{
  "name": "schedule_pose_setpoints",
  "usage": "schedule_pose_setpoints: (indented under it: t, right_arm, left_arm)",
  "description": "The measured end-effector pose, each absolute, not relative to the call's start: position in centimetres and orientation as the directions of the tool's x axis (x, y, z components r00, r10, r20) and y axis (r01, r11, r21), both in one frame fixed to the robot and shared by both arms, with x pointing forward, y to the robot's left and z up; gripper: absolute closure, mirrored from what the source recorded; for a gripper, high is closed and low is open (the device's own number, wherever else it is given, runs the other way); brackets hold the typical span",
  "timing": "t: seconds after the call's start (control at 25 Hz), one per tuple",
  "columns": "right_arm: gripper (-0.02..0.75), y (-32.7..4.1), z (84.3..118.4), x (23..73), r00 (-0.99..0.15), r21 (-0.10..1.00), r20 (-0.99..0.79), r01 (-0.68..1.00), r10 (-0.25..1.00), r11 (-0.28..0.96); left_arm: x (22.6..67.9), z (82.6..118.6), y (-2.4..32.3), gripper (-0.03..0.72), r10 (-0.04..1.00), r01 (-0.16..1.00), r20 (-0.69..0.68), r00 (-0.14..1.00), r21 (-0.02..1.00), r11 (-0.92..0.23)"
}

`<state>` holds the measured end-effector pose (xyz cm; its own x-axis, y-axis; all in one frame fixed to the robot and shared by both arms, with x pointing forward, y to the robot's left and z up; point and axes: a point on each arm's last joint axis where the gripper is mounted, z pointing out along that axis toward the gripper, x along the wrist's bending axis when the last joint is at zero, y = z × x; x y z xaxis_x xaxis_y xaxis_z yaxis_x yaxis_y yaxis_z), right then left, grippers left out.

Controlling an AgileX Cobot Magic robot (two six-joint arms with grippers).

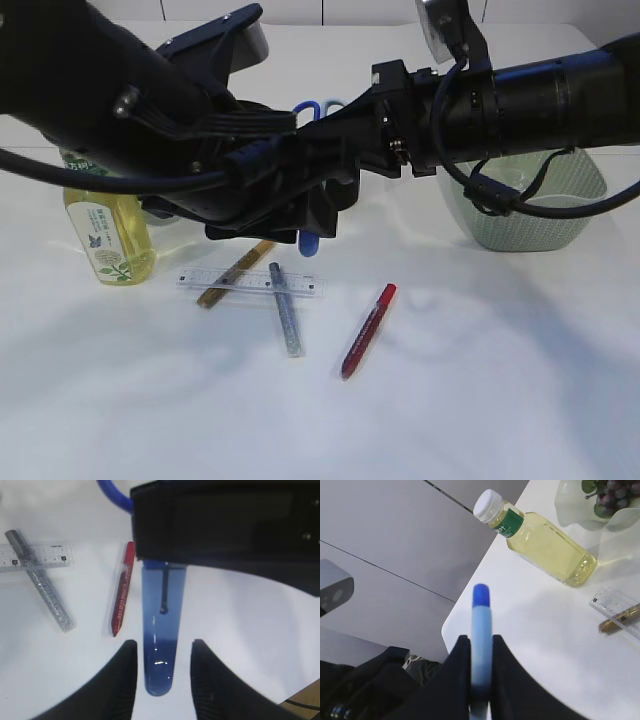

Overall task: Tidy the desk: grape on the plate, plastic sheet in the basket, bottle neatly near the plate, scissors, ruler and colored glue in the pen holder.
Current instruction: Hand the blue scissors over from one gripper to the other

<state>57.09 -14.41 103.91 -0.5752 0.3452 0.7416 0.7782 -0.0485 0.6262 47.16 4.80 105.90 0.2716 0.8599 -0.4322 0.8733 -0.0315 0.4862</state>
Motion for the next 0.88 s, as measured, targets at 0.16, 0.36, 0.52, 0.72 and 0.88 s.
schedule_pose_setpoints:
  t: [0.16, 0.36, 0.52, 0.72, 0.88]
  right_arm:
    - [0.657, -14.41, 103.91, 57.09, -0.575, 0.626, 0.742, 0.778, 0.345, -0.048]
    - [0.657, -14.41, 103.91, 57.09, -0.576, 0.627, 0.741, 0.777, 0.345, -0.048]
    - [0.657, -14.42, 103.89, 57.12, -0.577, 0.629, 0.738, 0.776, 0.349, -0.049]
    - [0.657, -14.46, 103.81, 57.20, -0.576, 0.631, 0.734, 0.774, 0.361, -0.049]
    - [0.657, -14.48, 103.72, 57.20, -0.578, 0.634, 0.728, 0.772, 0.369, -0.042]
  left_arm:
    - [47.24, 105.99, 4.73, 0.392, 0.856, 0.868, -0.438, 0.275, 0.496, -0.025]
    - [47.24, 106.01, 4.72, 0.386, 0.855, 0.868, -0.441, 0.274, 0.496, -0.023]
    - [47.16, 105.92, 4.78, 0.385, 0.859, 0.874, -0.436, 0.270, 0.485, -0.029]
    - [47.01, 105.83, 4.79, 0.385, 0.860, 0.885, -0.442, 0.257, 0.465, -0.026]
    - [46.84, 106.32, 4.87, 0.385, 0.870, 0.897, -0.420, 0.260, 0.439, -0.056]
